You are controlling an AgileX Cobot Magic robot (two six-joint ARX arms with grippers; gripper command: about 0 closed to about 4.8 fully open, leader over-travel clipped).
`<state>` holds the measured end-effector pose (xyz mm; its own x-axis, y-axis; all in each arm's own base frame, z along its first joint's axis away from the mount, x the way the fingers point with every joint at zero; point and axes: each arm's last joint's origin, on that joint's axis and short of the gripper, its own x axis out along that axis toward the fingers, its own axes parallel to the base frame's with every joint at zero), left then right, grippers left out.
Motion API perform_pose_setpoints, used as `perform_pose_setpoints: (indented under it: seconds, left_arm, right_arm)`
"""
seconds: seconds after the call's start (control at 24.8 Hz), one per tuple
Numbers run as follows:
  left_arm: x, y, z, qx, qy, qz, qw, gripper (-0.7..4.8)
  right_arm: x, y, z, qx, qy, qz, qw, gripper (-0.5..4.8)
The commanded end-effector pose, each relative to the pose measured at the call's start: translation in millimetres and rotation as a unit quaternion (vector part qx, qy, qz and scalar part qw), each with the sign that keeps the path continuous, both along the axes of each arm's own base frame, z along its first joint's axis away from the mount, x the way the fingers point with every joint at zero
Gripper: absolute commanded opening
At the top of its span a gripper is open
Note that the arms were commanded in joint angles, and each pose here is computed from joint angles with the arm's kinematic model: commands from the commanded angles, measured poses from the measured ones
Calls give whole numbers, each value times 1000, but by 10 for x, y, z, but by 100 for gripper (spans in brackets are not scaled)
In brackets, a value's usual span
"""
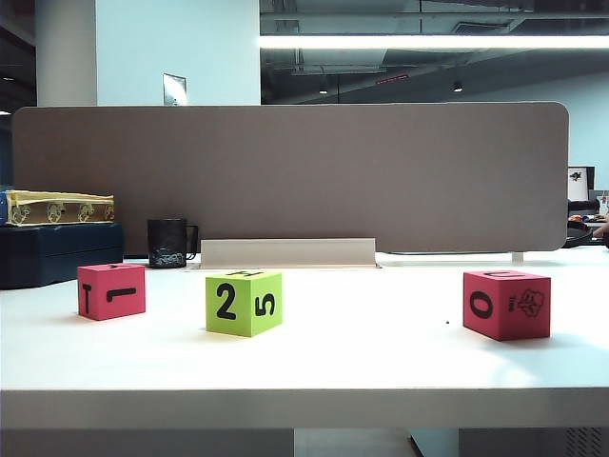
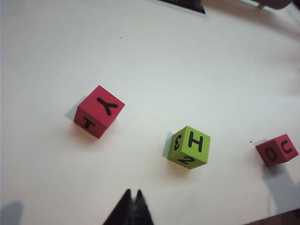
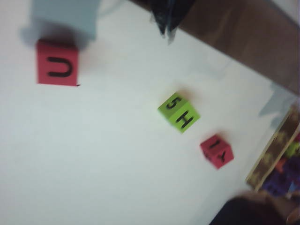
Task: Select the appropriate blocks from the scattered letter blocks on the table and arrange them in a row to spell out "THU".
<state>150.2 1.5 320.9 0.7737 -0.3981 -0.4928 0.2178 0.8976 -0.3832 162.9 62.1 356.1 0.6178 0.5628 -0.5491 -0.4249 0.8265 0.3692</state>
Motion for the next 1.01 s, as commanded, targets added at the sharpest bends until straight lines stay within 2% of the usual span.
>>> perform_pose_setpoints:
  seconds: [0.04,0.12,0.24,0.32,0.4,0.56,0.73,0.81,1.01]
  left_arm:
    - [72,-19,14,20,0,-23,1000,-5]
    - [109,-39,5,31,0,-29,999,-6]
    - [183,-79,-32,37,10,-33,999,-5]
    - [308,-123,-99,57,25,-29,998,-5]
    - [432,-192,-165,66,31,-49,996,-5]
    - [623,-302,-292,81,53,-61,993,-5]
    - [742,-313,-332,99,83,-61,990,-5]
    - [772,-303,-288,124,84,-58,987,-5]
    - [819,-299,-256,136,74,-48,987,-5]
  right_arm:
    - [61,177,-59,-20,27,33,999,-5]
    - [98,298,-138,-40,48,49,997,-5]
    - [142,427,-221,-87,52,35,994,-5]
    - [181,556,-269,-124,52,34,990,-5]
    - [216,647,-284,-148,52,42,987,-5]
    - [289,725,-264,-151,56,46,986,-5]
    - [285,707,-222,-164,53,34,984,-5]
    - [283,706,-224,-166,54,33,984,-5]
    - [283,706,-222,-165,54,33,984,-5]
